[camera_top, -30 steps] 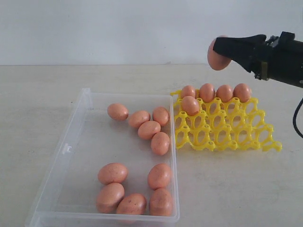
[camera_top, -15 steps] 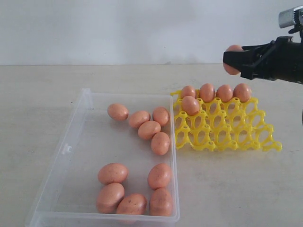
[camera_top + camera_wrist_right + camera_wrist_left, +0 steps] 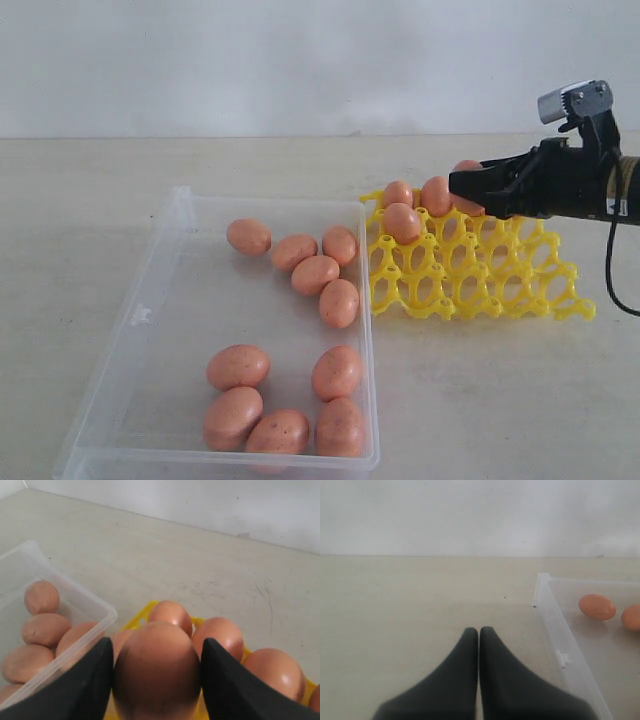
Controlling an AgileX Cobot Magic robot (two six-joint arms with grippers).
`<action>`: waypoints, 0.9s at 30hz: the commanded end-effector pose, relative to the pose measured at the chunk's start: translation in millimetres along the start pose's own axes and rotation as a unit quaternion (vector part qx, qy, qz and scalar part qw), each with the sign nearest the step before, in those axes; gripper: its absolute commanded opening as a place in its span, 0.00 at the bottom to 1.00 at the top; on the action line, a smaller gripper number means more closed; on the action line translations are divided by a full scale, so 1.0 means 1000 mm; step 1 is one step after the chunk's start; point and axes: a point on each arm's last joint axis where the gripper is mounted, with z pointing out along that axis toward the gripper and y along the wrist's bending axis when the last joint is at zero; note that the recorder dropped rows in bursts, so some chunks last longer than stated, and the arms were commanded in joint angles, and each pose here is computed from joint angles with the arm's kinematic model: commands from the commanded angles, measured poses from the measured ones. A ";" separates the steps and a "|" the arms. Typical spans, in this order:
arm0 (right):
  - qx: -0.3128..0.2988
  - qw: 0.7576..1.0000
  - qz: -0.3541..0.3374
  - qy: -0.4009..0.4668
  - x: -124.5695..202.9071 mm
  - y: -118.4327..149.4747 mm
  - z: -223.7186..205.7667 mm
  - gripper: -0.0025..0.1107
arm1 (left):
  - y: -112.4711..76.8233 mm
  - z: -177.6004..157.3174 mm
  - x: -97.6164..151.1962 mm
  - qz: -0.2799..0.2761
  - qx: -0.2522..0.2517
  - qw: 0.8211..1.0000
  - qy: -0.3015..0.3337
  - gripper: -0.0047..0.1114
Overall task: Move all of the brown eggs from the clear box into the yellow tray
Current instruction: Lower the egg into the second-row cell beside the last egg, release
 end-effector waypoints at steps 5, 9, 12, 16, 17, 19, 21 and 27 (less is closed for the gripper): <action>-0.014 1.000 -0.004 0.009 0.017 -0.006 0.015 0.02 | 0.000 0.000 0.001 -0.003 0.000 1.000 0.002 0.05; -0.018 1.000 0.002 0.003 0.019 -0.010 0.022 0.02 | 0.000 0.000 0.001 -0.003 0.000 1.000 0.002 0.05; -0.017 1.000 0.007 -0.004 0.020 -0.013 0.025 0.02 | 0.000 0.000 0.001 -0.003 0.000 1.000 0.002 0.05; -0.022 1.000 0.001 -0.004 0.022 -0.015 0.028 0.02 | 0.000 0.000 0.001 -0.003 0.000 1.000 0.002 0.05; -0.024 1.000 0.001 -0.004 0.023 -0.016 0.030 0.02 | 0.000 0.000 0.001 -0.003 0.000 1.000 0.002 0.05; -0.027 1.000 -0.002 -0.007 0.023 -0.018 0.032 0.02 | 0.000 0.000 0.001 -0.003 0.000 1.000 0.002 0.05; -0.027 1.000 -0.008 -0.008 0.024 -0.020 0.034 0.02 | 0.000 0.000 0.001 -0.003 0.000 1.000 0.002 0.05; -0.026 0.999 -0.020 -0.009 0.025 -0.023 0.037 0.02 | 0.000 0.000 0.001 -0.003 0.000 1.000 0.002 0.05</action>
